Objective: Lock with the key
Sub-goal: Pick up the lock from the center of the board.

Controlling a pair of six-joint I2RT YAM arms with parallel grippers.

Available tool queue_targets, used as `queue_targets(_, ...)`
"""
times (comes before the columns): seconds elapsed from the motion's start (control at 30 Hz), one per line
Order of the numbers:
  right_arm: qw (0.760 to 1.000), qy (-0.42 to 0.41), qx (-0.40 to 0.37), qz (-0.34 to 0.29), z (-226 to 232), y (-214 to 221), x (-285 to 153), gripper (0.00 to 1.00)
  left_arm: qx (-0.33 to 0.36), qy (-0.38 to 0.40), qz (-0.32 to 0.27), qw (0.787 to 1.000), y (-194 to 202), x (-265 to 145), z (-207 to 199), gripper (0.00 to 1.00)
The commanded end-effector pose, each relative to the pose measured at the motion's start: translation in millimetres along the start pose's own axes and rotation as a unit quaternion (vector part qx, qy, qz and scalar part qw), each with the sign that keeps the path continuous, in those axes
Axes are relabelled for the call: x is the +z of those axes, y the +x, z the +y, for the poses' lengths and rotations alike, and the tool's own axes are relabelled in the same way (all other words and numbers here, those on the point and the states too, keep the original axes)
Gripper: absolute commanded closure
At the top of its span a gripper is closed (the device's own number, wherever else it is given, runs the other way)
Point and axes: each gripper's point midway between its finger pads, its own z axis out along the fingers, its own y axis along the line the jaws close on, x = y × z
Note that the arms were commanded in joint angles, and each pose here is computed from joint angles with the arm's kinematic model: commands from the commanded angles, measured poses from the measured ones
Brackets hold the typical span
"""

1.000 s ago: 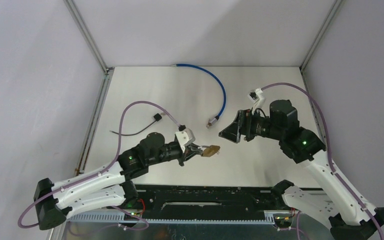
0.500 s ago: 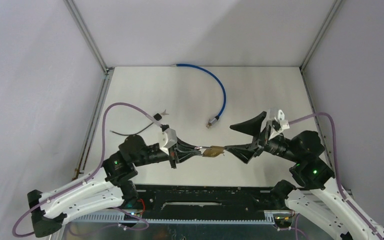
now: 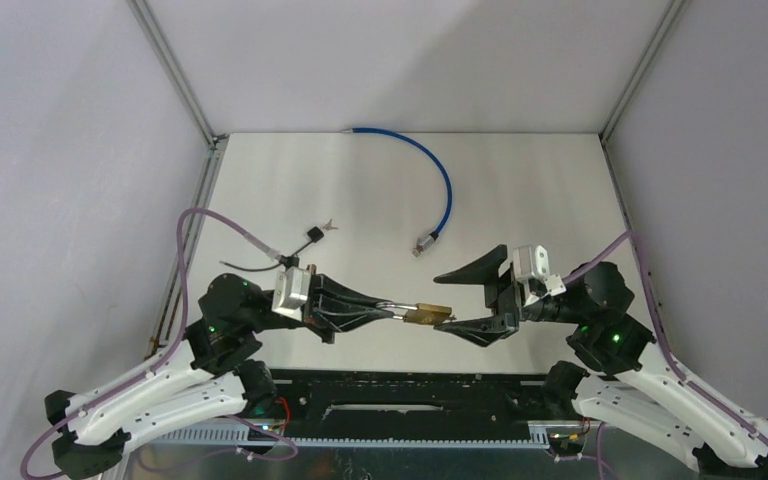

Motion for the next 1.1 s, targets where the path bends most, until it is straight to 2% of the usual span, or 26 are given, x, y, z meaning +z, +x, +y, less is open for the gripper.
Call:
queue_targets(0.0, 1.0, -0.023, -0.015, 0.001, 5.8, 2.6, 6.3, 0.3, 0.062, 0.026, -0.109, 0.992, -80.3, -1.9, -15.5, 1.0)
queue_targets(0.43, 1.0, -0.024, 0.007, 0.012, 5.4, 13.1, 18.8, 0.53, 0.067, 0.016, -0.119, 0.99, -80.2, -1.1, -11.4, 1.0)
queue_targets(0.5, 1.0, -0.025, 0.008, 0.012, 5.5, 13.7, 19.4, 0.61, 0.068, 0.012, -0.12, 0.99, -79.3, -1.6, -10.1, 1.0)
queue_targets(0.67, 1.0, -0.014, 0.025, 0.011, 3.7, 12.4, 19.1, 0.89, 0.068, 0.001, -0.117, 0.991, -74.1, -2.9, -6.1, 1.0)
queue_targets(0.7, 0.999, -0.012, 0.029, 0.009, 3.8, 11.0, 18.6, 0.93, 0.066, -0.004, -0.116, 0.991, -72.6, -2.8, -4.3, 0.98)
queue_targets(0.73, 0.999, -0.011, 0.032, 0.006, 4.6, 8.9, 17.7, 0.97, 0.063, -0.012, -0.113, 0.992, -71.1, -2.9, -1.5, 0.9)
queue_targets(0.8, 0.999, -0.012, 0.039, 0.004, 6.8, 5.2, 16.2, 1.0, 0.056, -0.029, -0.103, 0.993, -65.8, -3.2, 5.0, 0.67)
queue_targets(0.87, 0.999, -0.01, 0.046, 0.006, 7.9, -0.2, 14.9, 1.0, 0.055, -0.044, -0.095, 0.993, -61.9, -4.6, 10.0, 0.53)
queue_targets(1.0, 0.998, -0.012, 0.053, 0.013, 11.0, -7.8, 12.7, 1.0, 0.051, -0.06, -0.086, 0.993, -56.9, -6.8, 15.0, 0.35)
queue_targets(1.07, 0.999, -0.013, 0.048, 0.01, 11.9, -10.8, 11.4, 1.0, 0.044, -0.064, -0.082, 0.994, -55.3, -6.2, 16.5, 0.33)
